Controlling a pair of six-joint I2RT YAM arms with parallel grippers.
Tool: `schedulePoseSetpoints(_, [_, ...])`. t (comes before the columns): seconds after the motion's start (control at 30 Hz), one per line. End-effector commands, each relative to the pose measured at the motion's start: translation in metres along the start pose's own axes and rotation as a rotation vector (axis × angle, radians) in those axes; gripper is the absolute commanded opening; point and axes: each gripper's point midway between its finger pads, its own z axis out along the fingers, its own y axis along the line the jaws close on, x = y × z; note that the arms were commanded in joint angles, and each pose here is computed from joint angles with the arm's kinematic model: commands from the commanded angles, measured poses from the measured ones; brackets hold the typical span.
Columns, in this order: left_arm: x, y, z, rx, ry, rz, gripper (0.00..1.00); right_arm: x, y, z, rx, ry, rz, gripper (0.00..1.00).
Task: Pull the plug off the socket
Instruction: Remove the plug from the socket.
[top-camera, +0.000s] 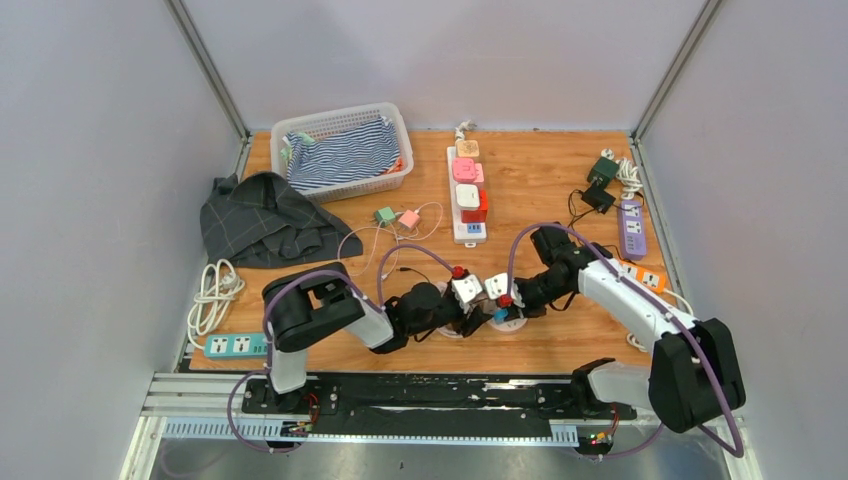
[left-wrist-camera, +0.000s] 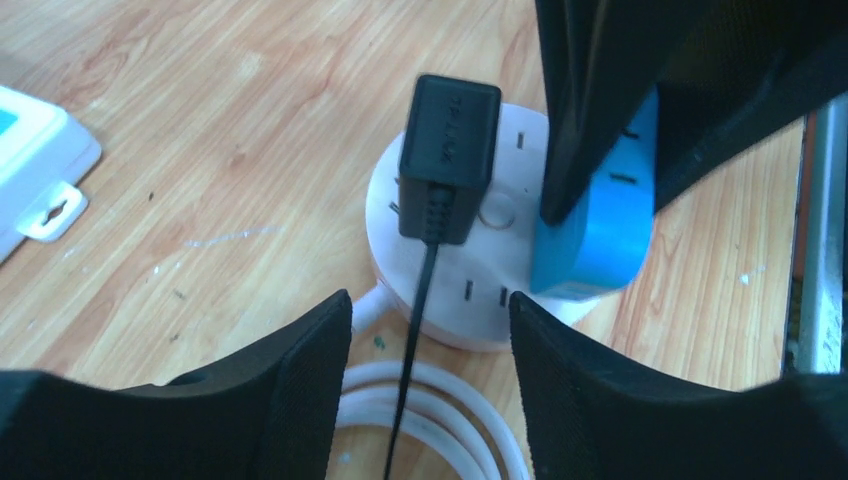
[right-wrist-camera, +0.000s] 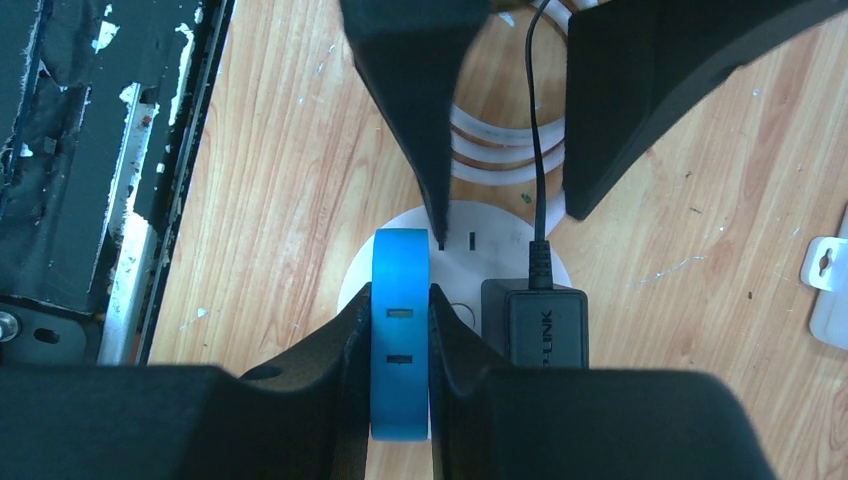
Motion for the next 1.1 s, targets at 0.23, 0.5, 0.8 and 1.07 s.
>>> schedulePoseSetpoints(0.23, [-0.008, 0.005, -0.041, -0.053, 0.036, -0.038, 0.7, 0.01, 0.001, 0.007, -0.014, 0.015, 0.024, 0.0])
schedulePoseSetpoints(0.5, [-0.044, -0.009, -0.082, 0.009, -0.081, -0.044, 0.73, -0.002, 0.007, 0.008, -0.069, -0.036, 0.086, 0.0])
schedulePoseSetpoints(0.8, [-0.061, -0.021, -0.108, 0.054, -0.312, 0.112, 0.95, -0.008, 0.006, 0.007, -0.085, -0.045, 0.141, 0.0])
schedulePoseSetpoints(1.07, [-0.043, -0.038, -0.061, 0.099, -0.265, 0.318, 0.88, -0.009, 0.008, 0.009, -0.093, -0.047, 0.134, 0.0])
